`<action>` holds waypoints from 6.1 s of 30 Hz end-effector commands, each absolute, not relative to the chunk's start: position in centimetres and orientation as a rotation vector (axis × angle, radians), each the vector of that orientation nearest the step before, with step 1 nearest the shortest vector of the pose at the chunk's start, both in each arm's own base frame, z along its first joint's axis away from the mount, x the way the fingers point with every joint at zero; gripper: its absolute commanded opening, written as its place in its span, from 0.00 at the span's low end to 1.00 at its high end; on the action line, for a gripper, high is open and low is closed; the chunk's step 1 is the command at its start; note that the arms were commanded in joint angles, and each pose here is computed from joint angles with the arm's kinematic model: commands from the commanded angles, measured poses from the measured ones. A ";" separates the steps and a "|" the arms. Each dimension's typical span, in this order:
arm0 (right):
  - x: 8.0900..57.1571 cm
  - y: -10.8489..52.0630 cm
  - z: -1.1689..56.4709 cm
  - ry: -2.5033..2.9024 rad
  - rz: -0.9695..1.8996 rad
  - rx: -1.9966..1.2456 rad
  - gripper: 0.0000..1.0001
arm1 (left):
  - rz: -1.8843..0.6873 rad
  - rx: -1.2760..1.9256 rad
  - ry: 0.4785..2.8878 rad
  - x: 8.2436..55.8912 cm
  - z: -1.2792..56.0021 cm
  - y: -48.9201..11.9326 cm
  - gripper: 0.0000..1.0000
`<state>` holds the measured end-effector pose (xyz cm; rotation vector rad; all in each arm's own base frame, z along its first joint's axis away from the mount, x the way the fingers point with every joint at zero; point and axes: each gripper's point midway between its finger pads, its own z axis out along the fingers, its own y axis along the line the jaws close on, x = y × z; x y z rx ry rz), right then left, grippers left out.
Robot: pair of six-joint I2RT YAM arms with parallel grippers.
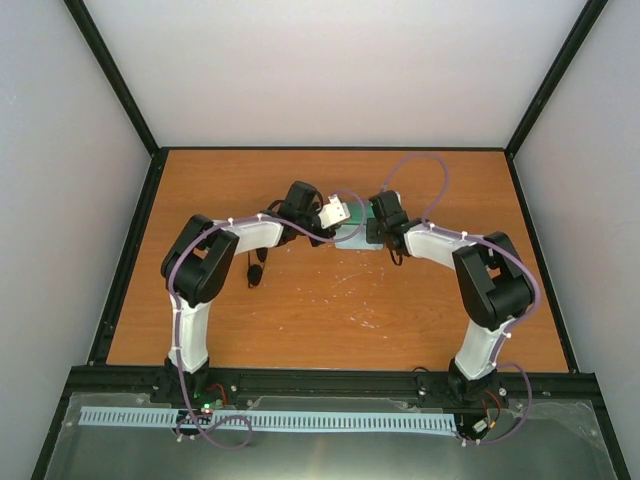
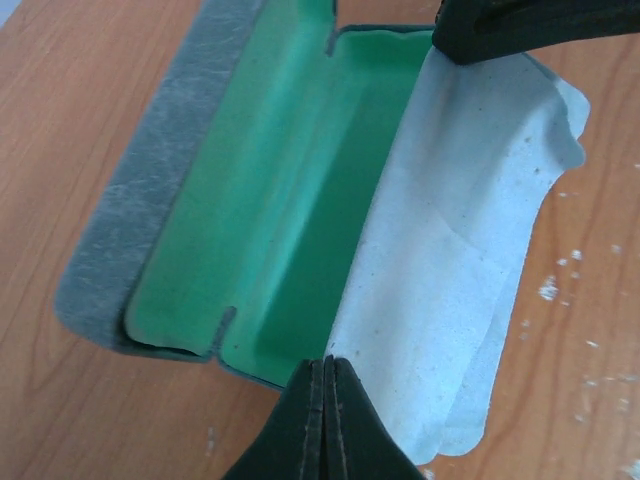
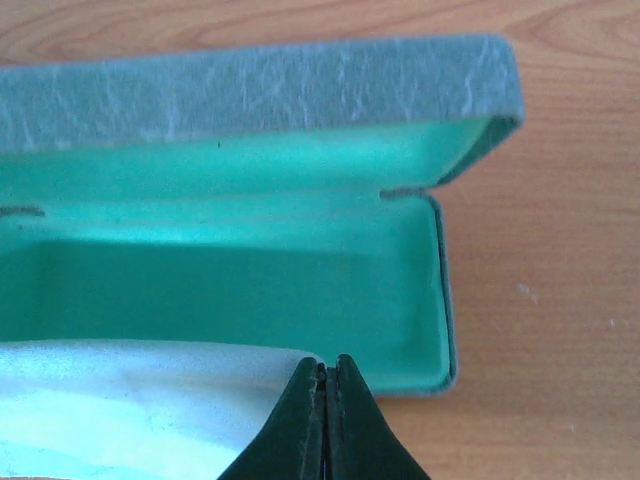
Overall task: Organize the sunglasses
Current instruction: Place the glasses cleaning cloth in the sunglasses case, then pick up the sunglasses from the center of the board.
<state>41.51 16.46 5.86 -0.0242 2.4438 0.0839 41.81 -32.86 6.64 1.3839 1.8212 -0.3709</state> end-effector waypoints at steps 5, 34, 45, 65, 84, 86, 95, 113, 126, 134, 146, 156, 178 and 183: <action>44.5 16.3 6.8 2.404 0.074 -0.039 0.03 | -0.365 1.377 1.789 44.3 7.3 -33.4 0.01; 47.3 14.9 5.0 2.369 0.017 -0.019 0.03 | -0.316 1.388 1.777 47.5 5.9 -34.4 0.01; 47.6 15.5 2.3 2.412 0.033 -0.035 0.03 | -0.288 1.365 1.781 47.3 6.0 -33.8 0.01; 46.1 14.4 6.4 2.345 0.019 0.002 0.40 | -0.289 1.314 1.752 45.3 8.3 -32.6 0.57; 40.6 22.5 15.1 2.323 0.257 -0.142 0.57 | -0.175 1.115 1.737 45.3 17.6 -22.6 0.90; 40.1 25.4 14.5 2.369 0.314 -0.203 0.57 | -0.074 1.125 1.756 46.1 17.1 -18.5 0.79; 35.9 39.4 8.7 2.564 0.439 -0.457 0.58 | 0.230 0.917 1.951 49.5 15.4 0.2 0.38; 33.5 48.7 8.4 2.624 0.777 -0.435 0.72 | 0.254 0.711 2.039 48.5 13.3 10.0 0.38; 31.9 49.8 4.5 2.722 0.585 -0.466 0.72 | 0.230 0.688 2.025 48.3 13.3 10.2 0.38; 33.2 48.5 3.3 2.720 0.454 -0.427 0.64 | 0.226 0.690 2.022 47.5 13.0 10.1 0.38; 34.9 46.7 1.8 2.749 0.436 -0.388 0.35 | 0.182 0.685 2.047 47.1 11.4 9.8 0.38; 35.3 46.2 0.3 2.799 0.439 -0.415 0.30 | 0.153 0.686 2.050 47.2 11.0 9.5 0.37; 34.9 40.4 8.4 2.527 1.057 -0.366 0.03 | -0.301 0.588 1.863 45.9 19.3 3.6 0.36; 34.1 33.3 14.9 2.037 1.750 -0.099 0.03 | -0.431 0.612 1.820 45.6 21.0 0.3 0.34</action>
